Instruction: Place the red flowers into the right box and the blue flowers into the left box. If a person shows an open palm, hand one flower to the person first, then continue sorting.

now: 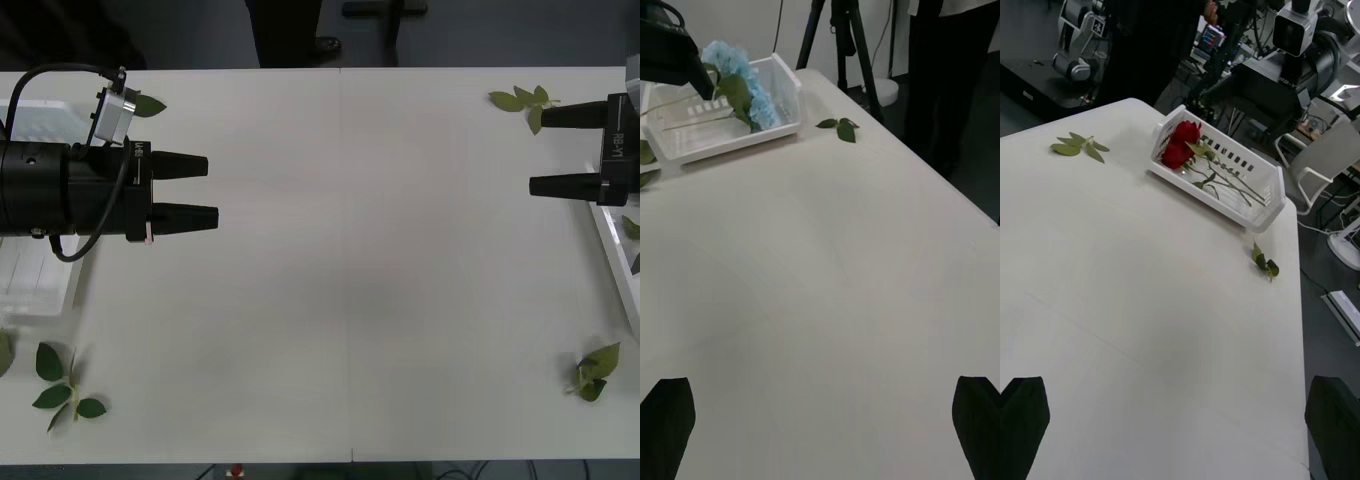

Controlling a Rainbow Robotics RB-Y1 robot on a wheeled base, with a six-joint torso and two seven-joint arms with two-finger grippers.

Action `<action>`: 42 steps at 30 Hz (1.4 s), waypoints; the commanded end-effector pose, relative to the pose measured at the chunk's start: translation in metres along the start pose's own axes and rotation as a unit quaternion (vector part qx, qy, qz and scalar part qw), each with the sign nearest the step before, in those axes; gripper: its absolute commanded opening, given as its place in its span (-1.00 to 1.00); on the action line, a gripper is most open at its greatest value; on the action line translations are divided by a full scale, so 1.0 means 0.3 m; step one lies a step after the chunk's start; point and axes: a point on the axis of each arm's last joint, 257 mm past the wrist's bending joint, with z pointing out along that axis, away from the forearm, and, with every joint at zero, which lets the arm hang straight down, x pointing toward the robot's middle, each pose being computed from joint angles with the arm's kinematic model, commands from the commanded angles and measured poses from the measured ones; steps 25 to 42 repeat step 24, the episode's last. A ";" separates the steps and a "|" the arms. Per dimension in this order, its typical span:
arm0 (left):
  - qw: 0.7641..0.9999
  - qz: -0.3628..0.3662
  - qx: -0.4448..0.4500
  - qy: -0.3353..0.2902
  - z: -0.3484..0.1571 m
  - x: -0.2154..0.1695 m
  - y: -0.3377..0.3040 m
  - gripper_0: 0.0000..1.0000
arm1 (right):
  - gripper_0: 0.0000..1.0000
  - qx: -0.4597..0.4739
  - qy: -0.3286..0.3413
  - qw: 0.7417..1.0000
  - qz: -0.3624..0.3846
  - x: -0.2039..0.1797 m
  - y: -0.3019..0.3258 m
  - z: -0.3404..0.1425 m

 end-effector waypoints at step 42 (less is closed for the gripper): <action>1.000 -0.005 0.004 -0.004 0.005 -0.018 -0.015 1.00 | 1.00 0.001 0.048 0.999 -0.003 0.060 0.020 -0.095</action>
